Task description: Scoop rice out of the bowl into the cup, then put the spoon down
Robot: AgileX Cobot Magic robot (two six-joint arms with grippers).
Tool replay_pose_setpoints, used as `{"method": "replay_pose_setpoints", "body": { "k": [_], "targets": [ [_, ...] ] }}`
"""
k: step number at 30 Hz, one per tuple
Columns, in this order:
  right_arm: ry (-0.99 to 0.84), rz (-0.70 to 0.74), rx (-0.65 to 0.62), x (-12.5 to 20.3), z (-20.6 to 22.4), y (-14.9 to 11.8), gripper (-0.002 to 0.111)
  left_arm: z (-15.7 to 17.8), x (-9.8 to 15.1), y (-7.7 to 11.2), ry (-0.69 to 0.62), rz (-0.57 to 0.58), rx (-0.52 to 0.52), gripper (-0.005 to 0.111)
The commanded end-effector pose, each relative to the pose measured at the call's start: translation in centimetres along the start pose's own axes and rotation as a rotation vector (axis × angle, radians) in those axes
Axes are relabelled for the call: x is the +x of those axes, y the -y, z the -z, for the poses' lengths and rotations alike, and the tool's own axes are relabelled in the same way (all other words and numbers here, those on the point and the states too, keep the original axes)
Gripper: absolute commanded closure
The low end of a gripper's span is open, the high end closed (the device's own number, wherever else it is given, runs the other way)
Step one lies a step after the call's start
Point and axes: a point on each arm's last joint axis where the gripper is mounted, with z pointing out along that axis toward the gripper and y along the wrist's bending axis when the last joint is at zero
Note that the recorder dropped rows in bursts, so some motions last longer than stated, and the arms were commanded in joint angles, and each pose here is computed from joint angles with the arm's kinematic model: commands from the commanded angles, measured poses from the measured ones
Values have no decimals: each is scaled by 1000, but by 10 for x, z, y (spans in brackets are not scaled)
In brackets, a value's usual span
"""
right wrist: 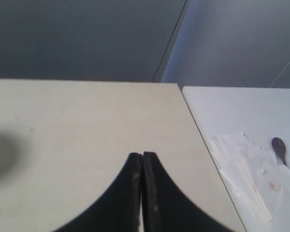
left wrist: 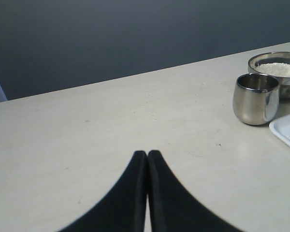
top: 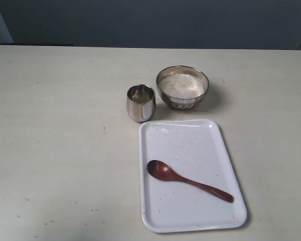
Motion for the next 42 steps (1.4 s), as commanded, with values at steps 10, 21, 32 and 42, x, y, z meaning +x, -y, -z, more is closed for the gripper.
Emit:
{"method": "replay_pose_setpoints", "body": {
  "k": [10, 21, 32, 42],
  "targets": [
    [400, -199, 41, 156, -16, -14, 108, 1, -2, 0, 19, 4, 1, 106],
    [406, -386, -76, 217, -42, -34, 108, 1, -2, 0, 19, 4, 1, 106],
    [332, -487, -82, 223, -44, -34, 108, 1, -2, 0, 19, 5, 1, 106],
    [332, -487, -82, 223, -44, -34, 108, 1, -2, 0, 19, 5, 1, 106]
  ]
}}
